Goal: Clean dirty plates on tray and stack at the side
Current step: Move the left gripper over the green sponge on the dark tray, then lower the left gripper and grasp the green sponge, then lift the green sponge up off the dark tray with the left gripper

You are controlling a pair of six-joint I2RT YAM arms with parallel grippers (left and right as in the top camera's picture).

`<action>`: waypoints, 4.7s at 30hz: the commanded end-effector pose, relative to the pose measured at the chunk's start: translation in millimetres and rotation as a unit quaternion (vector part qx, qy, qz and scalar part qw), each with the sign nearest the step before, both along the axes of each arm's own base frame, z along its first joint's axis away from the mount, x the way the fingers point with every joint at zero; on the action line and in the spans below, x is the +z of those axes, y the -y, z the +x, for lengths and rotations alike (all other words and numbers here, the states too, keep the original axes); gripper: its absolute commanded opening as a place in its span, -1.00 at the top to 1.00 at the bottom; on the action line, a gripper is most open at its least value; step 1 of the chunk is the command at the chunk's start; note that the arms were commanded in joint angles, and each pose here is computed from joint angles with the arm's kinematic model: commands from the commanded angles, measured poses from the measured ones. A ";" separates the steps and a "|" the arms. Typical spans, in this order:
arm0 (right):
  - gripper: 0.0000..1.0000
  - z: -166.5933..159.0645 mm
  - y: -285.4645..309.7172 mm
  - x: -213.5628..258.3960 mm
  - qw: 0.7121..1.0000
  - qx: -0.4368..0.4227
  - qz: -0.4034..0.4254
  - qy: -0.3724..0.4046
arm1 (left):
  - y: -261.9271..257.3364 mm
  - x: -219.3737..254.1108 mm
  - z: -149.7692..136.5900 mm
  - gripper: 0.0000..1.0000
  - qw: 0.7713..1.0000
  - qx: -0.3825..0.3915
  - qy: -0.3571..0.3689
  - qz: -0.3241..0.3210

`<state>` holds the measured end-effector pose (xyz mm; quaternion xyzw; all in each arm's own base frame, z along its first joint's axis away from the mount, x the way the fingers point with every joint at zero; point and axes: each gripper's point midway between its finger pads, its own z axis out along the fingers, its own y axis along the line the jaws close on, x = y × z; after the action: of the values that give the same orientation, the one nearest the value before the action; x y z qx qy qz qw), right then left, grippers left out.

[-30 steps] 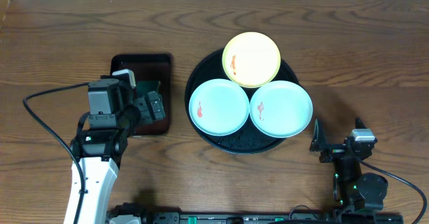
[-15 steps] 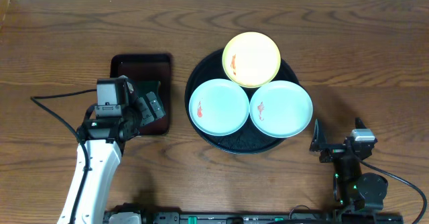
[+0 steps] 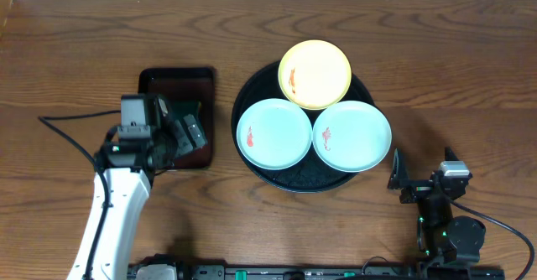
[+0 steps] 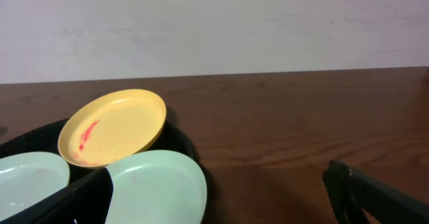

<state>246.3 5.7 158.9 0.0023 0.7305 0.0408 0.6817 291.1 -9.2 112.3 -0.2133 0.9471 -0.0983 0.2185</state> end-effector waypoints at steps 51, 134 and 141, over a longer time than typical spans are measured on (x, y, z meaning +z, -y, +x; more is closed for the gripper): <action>-0.99 -0.2 3.1 -0.5 1.000 -0.007 -0.006 0.000 | 1.9 -83.9 74.8 -1.00 0.991 -0.073 -0.113 0.015; -0.98 -0.2 3.2 -0.5 1.000 -0.007 -0.006 0.000 | -50.3 -29.6 113.8 0.85 0.988 0.043 0.051 0.138; -0.99 -0.2 3.1 -0.5 1.000 -0.007 -0.006 0.000 | -49.8 37.3 120.5 0.85 0.979 0.054 0.141 0.135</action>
<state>246.2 5.7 158.8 0.0022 0.7306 0.0410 0.6815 401.2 35.7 82.1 -0.2043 0.9329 0.0198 0.2958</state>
